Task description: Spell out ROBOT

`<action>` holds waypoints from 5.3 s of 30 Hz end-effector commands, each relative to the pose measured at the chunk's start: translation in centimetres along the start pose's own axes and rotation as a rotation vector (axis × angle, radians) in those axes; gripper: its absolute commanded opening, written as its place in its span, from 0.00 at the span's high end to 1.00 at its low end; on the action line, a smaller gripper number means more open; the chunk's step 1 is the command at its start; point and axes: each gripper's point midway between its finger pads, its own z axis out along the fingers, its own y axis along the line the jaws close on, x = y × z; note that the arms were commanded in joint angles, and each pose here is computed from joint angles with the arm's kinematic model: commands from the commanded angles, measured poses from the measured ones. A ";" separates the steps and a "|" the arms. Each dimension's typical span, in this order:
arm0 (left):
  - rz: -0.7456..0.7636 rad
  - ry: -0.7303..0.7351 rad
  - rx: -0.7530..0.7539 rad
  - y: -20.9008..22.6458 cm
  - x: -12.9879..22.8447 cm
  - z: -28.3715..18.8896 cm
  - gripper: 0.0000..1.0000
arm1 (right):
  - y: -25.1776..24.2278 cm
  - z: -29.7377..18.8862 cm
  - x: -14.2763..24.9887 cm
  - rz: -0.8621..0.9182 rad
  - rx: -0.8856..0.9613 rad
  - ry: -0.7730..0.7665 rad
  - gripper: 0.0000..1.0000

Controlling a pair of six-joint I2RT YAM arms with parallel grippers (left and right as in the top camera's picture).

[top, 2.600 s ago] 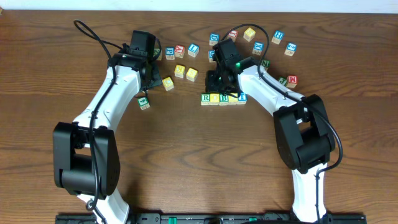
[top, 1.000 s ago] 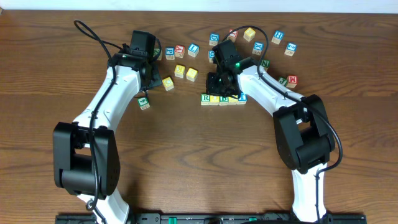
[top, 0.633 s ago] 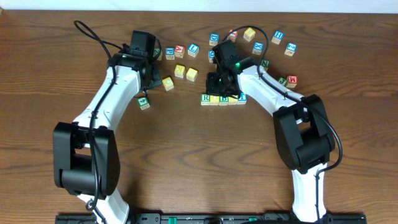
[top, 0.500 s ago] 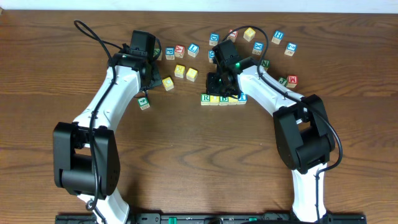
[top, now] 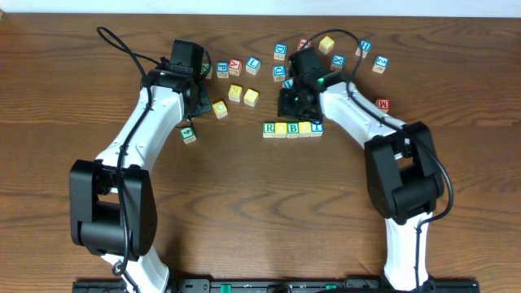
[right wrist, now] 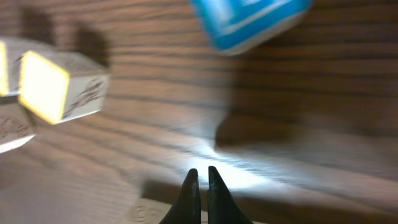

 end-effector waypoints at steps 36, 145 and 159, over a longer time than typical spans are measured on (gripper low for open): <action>0.003 -0.001 -0.016 0.4 0.0 0.1 0.93 | -4.6 -0.7 0.5 0.031 0.113 0.066 0.99; 0.001 -0.011 -0.011 0.3 -0.2 0.1 0.92 | -6.5 -1.0 -0.5 0.040 0.220 0.007 0.99; 0.001 -0.012 -0.011 0.3 -0.3 0.1 0.93 | -7.1 -1.1 -0.2 0.060 0.254 0.012 0.99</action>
